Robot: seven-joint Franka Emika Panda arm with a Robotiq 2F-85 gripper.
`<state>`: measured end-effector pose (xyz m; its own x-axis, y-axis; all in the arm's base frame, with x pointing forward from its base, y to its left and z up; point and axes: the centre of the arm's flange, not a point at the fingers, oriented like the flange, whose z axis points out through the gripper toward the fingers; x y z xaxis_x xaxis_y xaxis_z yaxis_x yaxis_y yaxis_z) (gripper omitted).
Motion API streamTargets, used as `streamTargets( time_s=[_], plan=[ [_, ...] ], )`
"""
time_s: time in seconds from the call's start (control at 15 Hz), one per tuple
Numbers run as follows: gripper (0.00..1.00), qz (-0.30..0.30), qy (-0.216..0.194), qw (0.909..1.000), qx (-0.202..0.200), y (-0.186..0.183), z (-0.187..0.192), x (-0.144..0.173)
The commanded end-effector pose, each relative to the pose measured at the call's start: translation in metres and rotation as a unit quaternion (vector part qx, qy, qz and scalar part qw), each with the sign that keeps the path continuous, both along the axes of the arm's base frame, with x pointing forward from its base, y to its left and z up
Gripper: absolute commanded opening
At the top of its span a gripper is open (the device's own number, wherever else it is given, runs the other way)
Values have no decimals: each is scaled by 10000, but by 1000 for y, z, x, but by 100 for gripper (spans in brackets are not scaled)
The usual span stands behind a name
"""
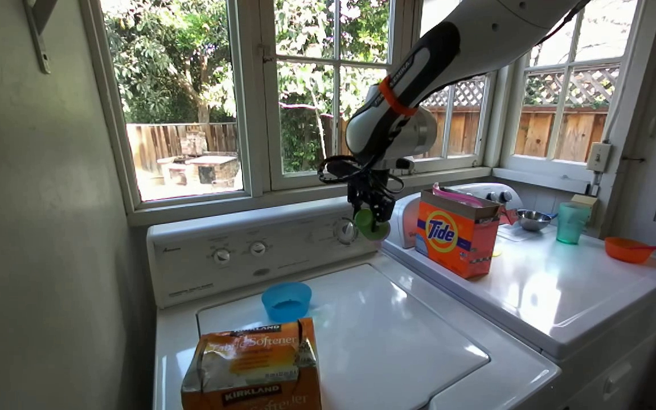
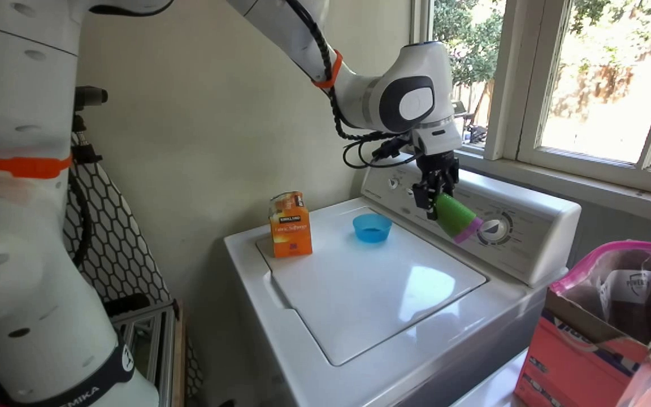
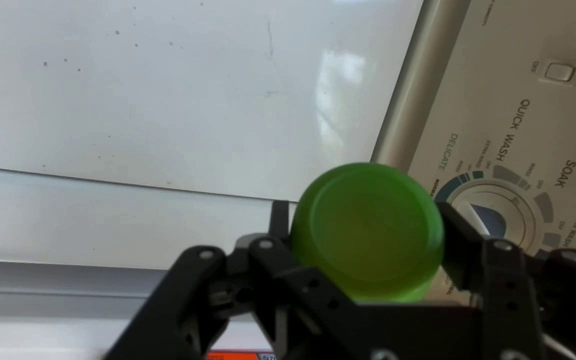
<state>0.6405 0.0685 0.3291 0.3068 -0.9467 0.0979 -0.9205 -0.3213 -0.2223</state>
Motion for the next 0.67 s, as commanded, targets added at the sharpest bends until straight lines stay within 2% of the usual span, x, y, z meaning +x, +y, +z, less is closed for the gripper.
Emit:
streamTargets(
  time_s=[0.0, 0.07, 0.47, 0.53, 0.6],
  plan=[
    [45, 136, 202, 9993, 273, 15, 8, -15],
    [70, 76, 39, 9999, 82, 12, 2, -3],
    [70, 133, 77, 9997, 176, 19, 5, -4],
    [45, 121, 63, 9997, 201, 17, 2, -4],
    [45, -44, 157, 9999, 9, 19, -1, -3]
  ],
)
